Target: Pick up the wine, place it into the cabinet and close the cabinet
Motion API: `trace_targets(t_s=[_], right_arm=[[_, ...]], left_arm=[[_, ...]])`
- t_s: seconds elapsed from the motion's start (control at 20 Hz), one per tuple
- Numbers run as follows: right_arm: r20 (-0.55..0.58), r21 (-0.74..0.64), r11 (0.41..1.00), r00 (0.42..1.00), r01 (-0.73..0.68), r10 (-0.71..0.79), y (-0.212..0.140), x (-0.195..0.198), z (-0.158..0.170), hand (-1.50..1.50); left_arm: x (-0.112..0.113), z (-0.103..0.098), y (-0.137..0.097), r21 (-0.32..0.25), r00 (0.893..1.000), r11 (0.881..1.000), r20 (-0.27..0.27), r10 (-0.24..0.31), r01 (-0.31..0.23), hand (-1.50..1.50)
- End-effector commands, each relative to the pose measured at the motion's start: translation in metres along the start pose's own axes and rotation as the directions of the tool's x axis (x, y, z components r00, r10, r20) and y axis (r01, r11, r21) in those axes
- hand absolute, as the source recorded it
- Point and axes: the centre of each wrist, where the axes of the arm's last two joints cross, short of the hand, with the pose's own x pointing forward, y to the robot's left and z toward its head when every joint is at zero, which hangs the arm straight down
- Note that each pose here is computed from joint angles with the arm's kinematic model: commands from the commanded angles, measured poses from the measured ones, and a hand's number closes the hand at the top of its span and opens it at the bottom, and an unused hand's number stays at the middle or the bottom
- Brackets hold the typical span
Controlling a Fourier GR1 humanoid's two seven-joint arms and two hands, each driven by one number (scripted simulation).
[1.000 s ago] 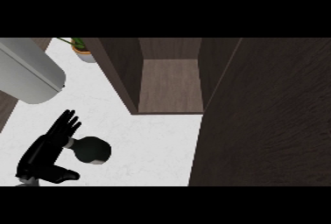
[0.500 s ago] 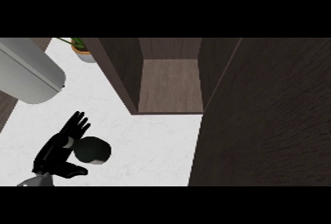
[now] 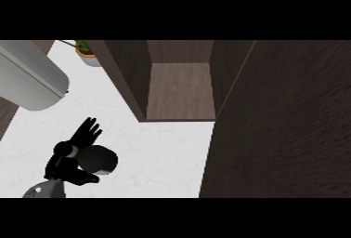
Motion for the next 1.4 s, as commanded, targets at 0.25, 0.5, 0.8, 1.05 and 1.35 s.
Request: trace_targets(t_s=[0.25, 0.5, 0.8, 1.05, 1.35], right_arm=[[-0.018, 0.026, 0.999, 0.999, 0.048, -0.047, -0.003, 0.004, 0.026, -1.5], [-0.018, 0.036, 0.999, 0.999, 0.029, -0.029, 0.003, 0.01, 0.008, -1.5], [-0.014, 0.06, 0.998, 1.0, 0.027, -0.026, -0.007, 0.007, 0.014, -1.5], [-0.005, 0.018, 0.999, 0.999, 0.032, -0.032, -0.012, 0.006, 0.008, -1.5], [-0.024, 0.024, 0.999, 0.999, 0.033, -0.032, -0.011, 0.008, 0.018, -1.5]], left_arm=[[-0.01, -0.022, -0.028, -0.065, 0.999, 0.997, 0.02, 0.042, -0.041, 1.5], [-0.001, -0.015, -0.021, -0.203, 0.986, 0.971, 0.134, -0.097, 0.124, 1.5], [0.0, -0.042, -0.058, 0.002, 0.938, 0.985, 0.305, -0.162, 0.17, 1.5], [-0.032, -0.028, -0.091, 0.174, 0.875, 0.966, 0.415, -0.25, 0.193, 1.5], [0.007, -0.041, -0.113, 0.173, 0.809, 0.967, 0.531, -0.251, 0.186, 1.5]])
